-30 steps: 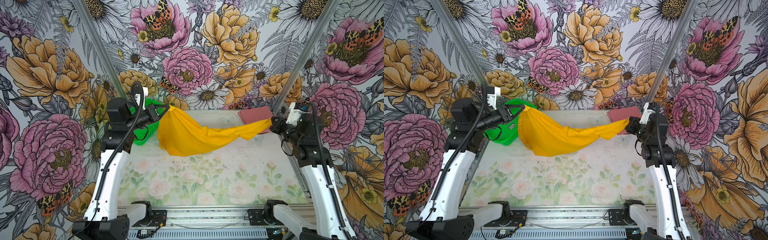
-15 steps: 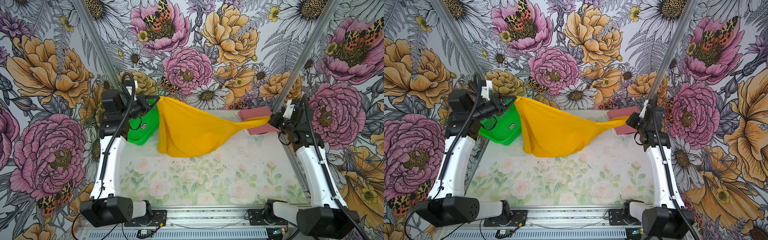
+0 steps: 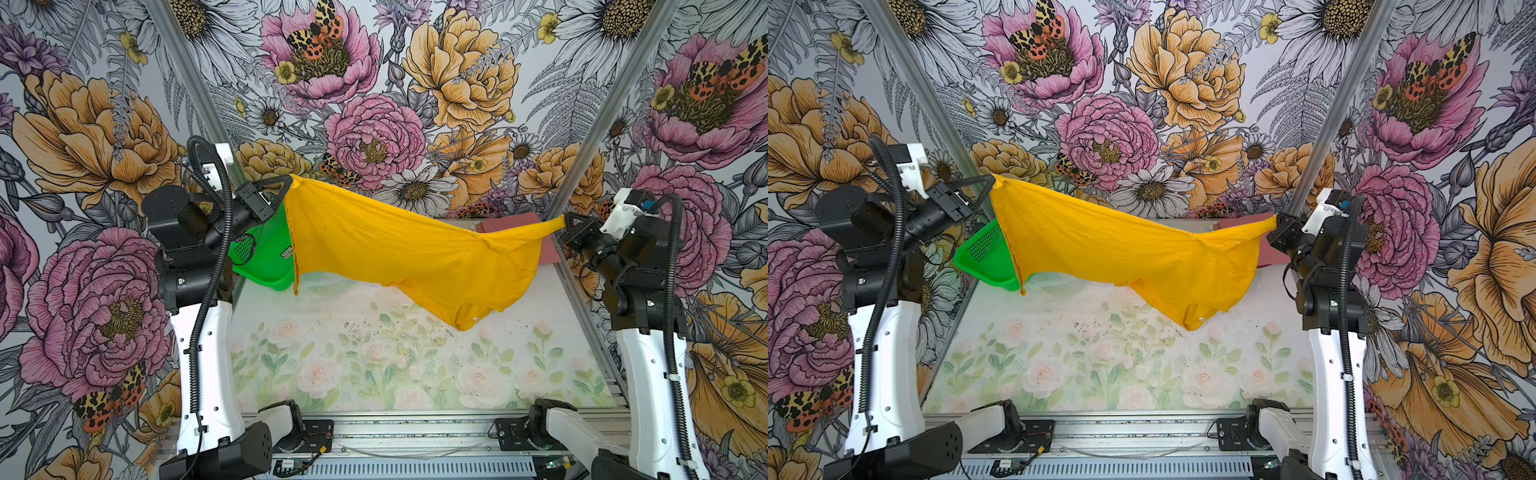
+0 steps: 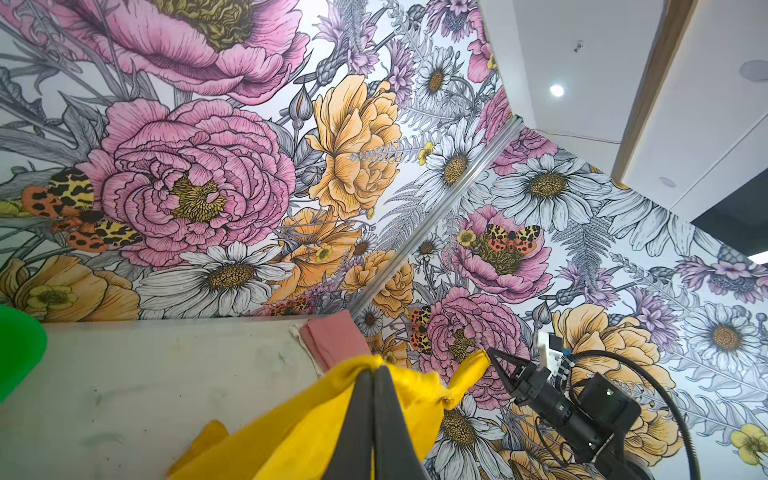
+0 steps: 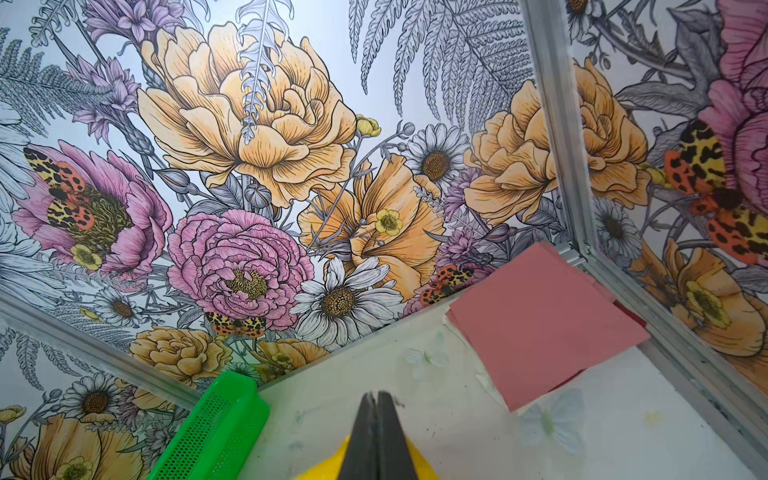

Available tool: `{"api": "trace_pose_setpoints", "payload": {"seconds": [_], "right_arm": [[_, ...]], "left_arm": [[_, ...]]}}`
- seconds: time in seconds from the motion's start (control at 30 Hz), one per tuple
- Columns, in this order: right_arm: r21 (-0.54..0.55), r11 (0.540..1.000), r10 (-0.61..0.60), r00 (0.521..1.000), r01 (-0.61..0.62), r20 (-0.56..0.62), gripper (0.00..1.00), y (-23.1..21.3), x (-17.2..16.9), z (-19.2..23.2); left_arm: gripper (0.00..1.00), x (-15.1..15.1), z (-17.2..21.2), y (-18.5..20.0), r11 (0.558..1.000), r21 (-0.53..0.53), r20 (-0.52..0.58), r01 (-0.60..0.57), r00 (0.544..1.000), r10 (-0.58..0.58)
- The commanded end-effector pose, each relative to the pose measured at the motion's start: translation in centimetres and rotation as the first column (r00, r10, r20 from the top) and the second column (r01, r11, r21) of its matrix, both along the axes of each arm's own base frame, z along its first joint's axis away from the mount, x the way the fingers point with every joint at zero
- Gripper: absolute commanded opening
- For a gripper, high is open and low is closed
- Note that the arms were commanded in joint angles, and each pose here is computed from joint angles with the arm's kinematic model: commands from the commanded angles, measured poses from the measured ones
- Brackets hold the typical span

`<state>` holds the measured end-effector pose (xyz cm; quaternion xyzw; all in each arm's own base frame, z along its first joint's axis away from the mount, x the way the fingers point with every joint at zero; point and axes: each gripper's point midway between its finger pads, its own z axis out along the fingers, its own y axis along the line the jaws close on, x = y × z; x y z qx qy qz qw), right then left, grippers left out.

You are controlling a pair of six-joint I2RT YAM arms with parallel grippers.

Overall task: Fold and stack the t-shirts
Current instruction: 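Raise the shirt high with both grippers, spreading it wide between them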

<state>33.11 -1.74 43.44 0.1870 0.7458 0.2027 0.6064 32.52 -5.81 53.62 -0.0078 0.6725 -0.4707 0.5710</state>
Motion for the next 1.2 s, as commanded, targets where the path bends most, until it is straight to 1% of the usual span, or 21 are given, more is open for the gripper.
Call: {"api": "trace_pose_setpoints", "payload": {"seconds": [0.0, 0.07, 0.13, 0.23, 0.3, 0.33, 0.37, 0.4, 0.43, 0.53, 0.6, 0.7, 0.73, 0.8, 0.83, 0.93, 1.03, 1.1, 1.17], "right_arm": [[0.044, 0.998, 0.050, 0.999, -0.049, -0.002, 0.00, 0.4, 2.4, -0.7], [0.077, 0.993, 0.096, 0.995, -0.094, -0.015, 0.00, 0.8, 4.9, -1.3], [0.087, 0.989, 0.126, 0.992, -0.123, -0.028, 0.00, 1.1, 7.6, -1.6], [0.079, 0.983, 0.165, 0.986, -0.164, -0.001, 0.00, 1.5, 11.7, 0.3], [0.064, 0.984, 0.164, 0.985, -0.167, 0.051, 0.00, 1.1, 14.2, 3.0], [0.067, 0.982, 0.173, 0.982, -0.178, 0.074, 0.00, 1.0, 15.2, 4.1], [0.072, 0.977, 0.191, 0.975, -0.199, 0.112, 0.00, 1.1, 16.0, 5.9], [0.068, 0.974, 0.204, 0.967, -0.216, 0.151, 0.00, 1.3, 16.3, 7.7], [0.062, 0.973, 0.208, 0.960, -0.223, 0.186, 0.00, 1.4, 16.3, 9.4], [0.028, 0.973, 0.213, 0.935, -0.230, 0.283, 0.00, 1.6, 14.6, 13.9], [0.011, 0.972, 0.219, 0.920, -0.235, 0.325, 0.00, 1.7, 13.0, 15.9], [-0.021, 0.972, 0.227, 0.906, -0.235, 0.357, 0.00, 2.1, 10.4, 17.5], [-0.028, 0.972, 0.226, 0.904, -0.232, 0.364, 0.00, 2.1, 9.5, 17.9], [-0.041, 0.974, 0.221, 0.898, -0.223, 0.379, 0.00, 2.4, 7.2, 18.5], [-0.048, 0.974, 0.222, 0.895, -0.221, 0.387, 0.00, 2.5, 6.1, 18.8], [-0.092, 0.975, 0.220, 0.873, -0.200, 0.436, 0.00, 3.4, 0.9, 20.3], [-0.142, 0.979, 0.200, 0.835, -0.147, 0.512, 0.00, 4.0, -5.2, 22.4], [-0.173, 0.979, 0.185, 0.796, -0.103, 0.576, 0.00, 4.3, -9.6, 24.1], [-0.189, 0.979, 0.176, 0.758, -0.072, 0.627, 0.00, 4.7, -13.2, 25.5]], "left_arm": [[0.00, 3.6, -2.9, -0.4, 1.000, 0.006, -0.065, 0.019, 0.998, -0.019], [0.00, 6.1, -4.4, -2.2, 0.998, 0.029, -0.092, 0.052, 0.995, -0.049], [0.00, 9.0, -5.5, -3.9, 0.995, 0.044, -0.123, 0.085, 0.989, -0.079], [0.00, 14.1, -6.4, -5.3, 0.995, 0.036, -0.149, 0.097, 0.985, -0.090], [0.00, 16.5, -4.1, -6.2, 0.994, 0.029, -0.097, 0.107, 0.990, -0.104], [0.00, 17.9, -3.9, -6.4, 0.993, 0.023, -0.095, 0.113, 0.989, -0.110], [0.00, 18.1, -1.1, -6.5, 0.993, 0.019, -0.038, 0.116, 0.993, -0.115], [0.00, 18.5, 0.2, -6.3, 0.993, 0.008, -0.012, 0.114, 0.993, -0.114], [0.00, 18.6, 1.5, -6.1, 0.994, -0.002, 0.016, 0.113, 0.993, -0.113], [0.00, 18.1, 4.4, -4.9, 0.994, -0.026, 0.084, 0.108, 0.991, -0.105], [0.00, 17.2, 5.5, -4.1, 0.994, -0.023, 0.110, 0.103, 0.989, -0.100], [0.00, 15.4, 6.3, -3.5, 0.995, -0.011, 0.137, 0.100, 0.986, -0.098], [0.00, 14.5, 6.6, -3.2, 0.995, -0.014, 0.154, 0.097, 0.984, -0.094], [0.00, 11.4, 8.0, -2.4, 0.994, -0.040, 0.207, 0.100, 0.974, -0.090], [0.00, 10.3, 8.1, -1.9, 0.994, -0.054, 0.214, 0.100, 0.973, -0.086], [0.00, 5.5, 9.5, -1.2, 0.992, -0.060, 0.273, 0.110, 0.958, -0.089], [0.00, -1.3, 12.0, -1.3, 0.996, -0.020, 0.366, 0.082, 0.928, -0.069], [0.00, -6.0, 13.9, -1.4, 0.999, 0.004, 0.428, 0.050, 0.903, -0.047], [0.00, -9.8, 15.3, -1.5, 1.000, 0.024, 0.476, 0.005, 0.880, -0.016]]}}
